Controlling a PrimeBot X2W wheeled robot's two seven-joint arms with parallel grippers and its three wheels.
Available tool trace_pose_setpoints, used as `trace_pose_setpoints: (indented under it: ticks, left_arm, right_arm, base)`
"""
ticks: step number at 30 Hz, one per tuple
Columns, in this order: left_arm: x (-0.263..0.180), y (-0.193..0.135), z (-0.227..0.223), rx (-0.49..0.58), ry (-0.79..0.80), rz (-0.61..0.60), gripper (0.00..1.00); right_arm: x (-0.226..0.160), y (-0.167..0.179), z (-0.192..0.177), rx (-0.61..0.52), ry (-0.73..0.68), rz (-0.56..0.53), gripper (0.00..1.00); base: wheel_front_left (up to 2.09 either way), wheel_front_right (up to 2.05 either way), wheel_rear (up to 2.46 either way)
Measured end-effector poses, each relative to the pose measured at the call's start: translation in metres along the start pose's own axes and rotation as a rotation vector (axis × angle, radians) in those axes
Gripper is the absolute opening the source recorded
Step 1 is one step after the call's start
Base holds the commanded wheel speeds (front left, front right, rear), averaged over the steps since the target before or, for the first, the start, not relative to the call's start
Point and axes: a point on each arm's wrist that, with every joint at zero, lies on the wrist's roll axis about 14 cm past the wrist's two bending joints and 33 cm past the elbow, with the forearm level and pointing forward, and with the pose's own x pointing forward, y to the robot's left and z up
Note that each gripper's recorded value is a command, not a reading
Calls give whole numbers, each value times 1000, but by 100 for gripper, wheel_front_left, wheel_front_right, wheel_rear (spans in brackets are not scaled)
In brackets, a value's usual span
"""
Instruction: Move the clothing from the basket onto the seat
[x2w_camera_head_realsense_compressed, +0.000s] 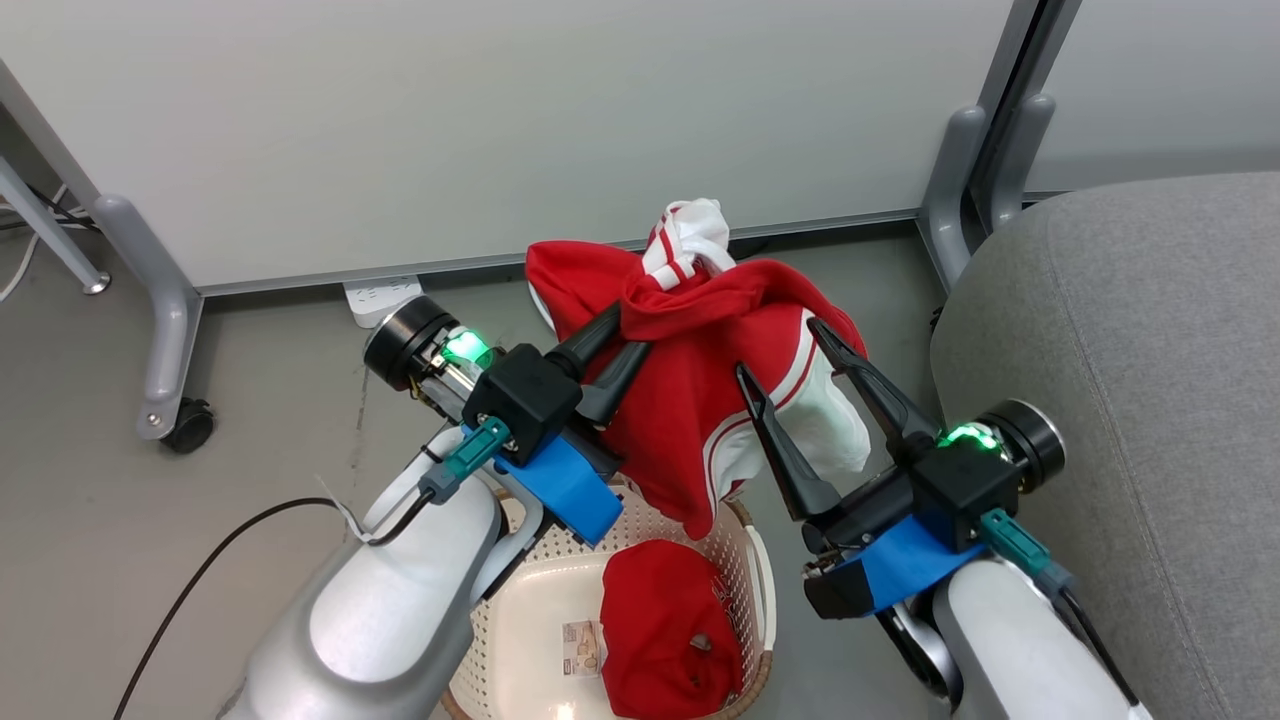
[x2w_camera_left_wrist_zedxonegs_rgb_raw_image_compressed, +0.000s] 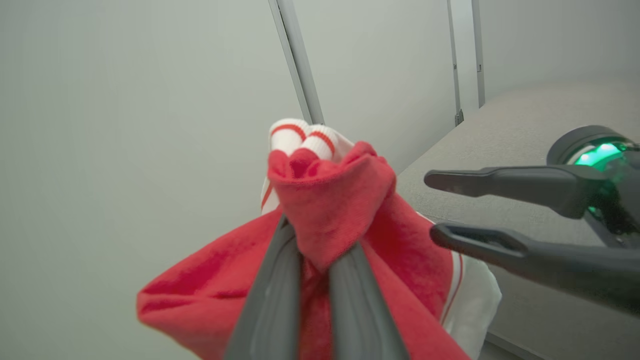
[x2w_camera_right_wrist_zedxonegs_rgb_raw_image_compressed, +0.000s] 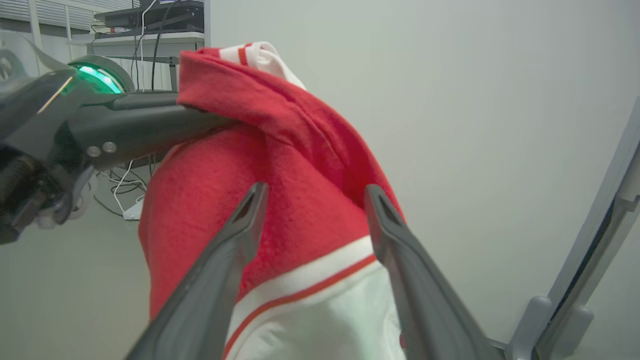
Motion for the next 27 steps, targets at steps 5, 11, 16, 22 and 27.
trace_pose_setpoints:
  ticks: [5,11,16,22,27]
  left_arm:
    - [0,-1,-2,-1,3,-3,0]
    - [2,-7,-5,-6,6,-22,0]
    - [4,-12,-4,-10,1,-35,0]
    - [4,-13,-1,-8,-7,-39,0]
    - [4,-14,0,-9,-10,-41,0]
  right_arm:
    - [11,5,-1,-41,5,50,100]
    - [21,8,-12,-98,46,112,100]
    - [22,13,-33,-125,113,160,100]
    - [21,18,-47,-124,160,196,100]
    - [21,22,-53,-109,181,211,0]
  base:
    - [0,0,0]
    - [0,0,0]
    - [0,0,0]
    - [0,0,0]
    - [0,0,0]
